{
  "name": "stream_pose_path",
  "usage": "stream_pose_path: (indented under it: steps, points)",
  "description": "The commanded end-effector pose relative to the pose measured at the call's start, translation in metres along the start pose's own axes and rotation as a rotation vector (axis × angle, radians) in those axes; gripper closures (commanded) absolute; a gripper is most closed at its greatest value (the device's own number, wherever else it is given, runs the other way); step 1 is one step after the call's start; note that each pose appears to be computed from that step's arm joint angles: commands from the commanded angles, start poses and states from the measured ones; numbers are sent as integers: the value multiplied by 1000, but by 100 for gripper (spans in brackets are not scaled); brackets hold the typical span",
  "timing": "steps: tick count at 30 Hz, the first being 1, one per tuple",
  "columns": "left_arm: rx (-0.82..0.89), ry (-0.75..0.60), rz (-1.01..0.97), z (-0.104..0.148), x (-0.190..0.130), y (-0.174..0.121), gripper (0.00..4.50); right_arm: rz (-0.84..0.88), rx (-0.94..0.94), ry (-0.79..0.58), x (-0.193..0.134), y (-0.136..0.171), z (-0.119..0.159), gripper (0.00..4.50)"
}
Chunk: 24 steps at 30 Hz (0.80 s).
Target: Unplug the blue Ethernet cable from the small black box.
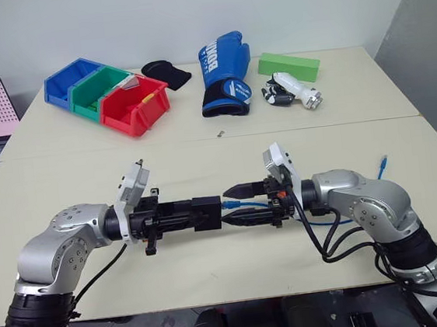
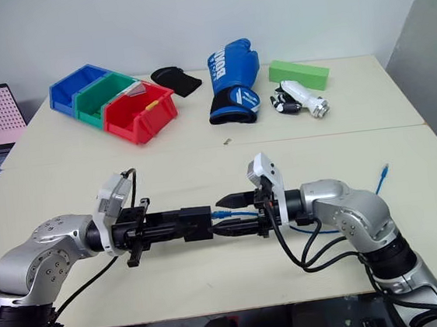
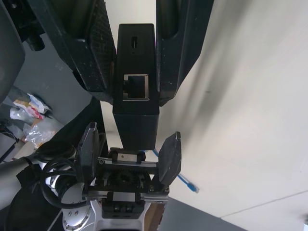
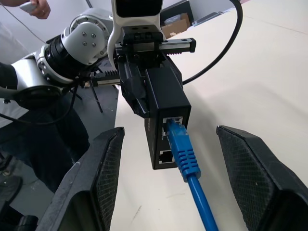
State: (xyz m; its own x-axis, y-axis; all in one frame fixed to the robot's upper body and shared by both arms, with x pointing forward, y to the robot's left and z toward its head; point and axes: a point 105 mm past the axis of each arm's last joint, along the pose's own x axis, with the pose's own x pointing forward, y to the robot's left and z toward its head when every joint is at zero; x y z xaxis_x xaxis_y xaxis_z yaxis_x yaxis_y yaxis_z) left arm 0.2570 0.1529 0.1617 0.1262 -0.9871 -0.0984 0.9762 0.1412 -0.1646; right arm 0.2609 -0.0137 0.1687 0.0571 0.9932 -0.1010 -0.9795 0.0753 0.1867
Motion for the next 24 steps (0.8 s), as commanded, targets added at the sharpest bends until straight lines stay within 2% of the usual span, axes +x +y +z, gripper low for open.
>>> stream_pose_path:
  steps: [1,12,15,16,20,24]
  points:
    - [36,-30,13,7,-5,0,373,6,-26,-37,0,2,13,126]
    - [35,-28,17,5,-6,0,373,-13,-20,-39,2,-1,11,126]
    - [33,-30,17,5,-6,0,373,-16,-25,-33,1,-2,11,167]
    - [33,-31,18,5,-6,0,373,-18,-30,-29,1,-2,10,206]
    - [33,-33,18,5,-6,0,373,-20,-34,-21,-1,-4,8,285]
    - [32,-37,20,6,-6,1,373,-18,-42,-10,-4,-5,7,394]
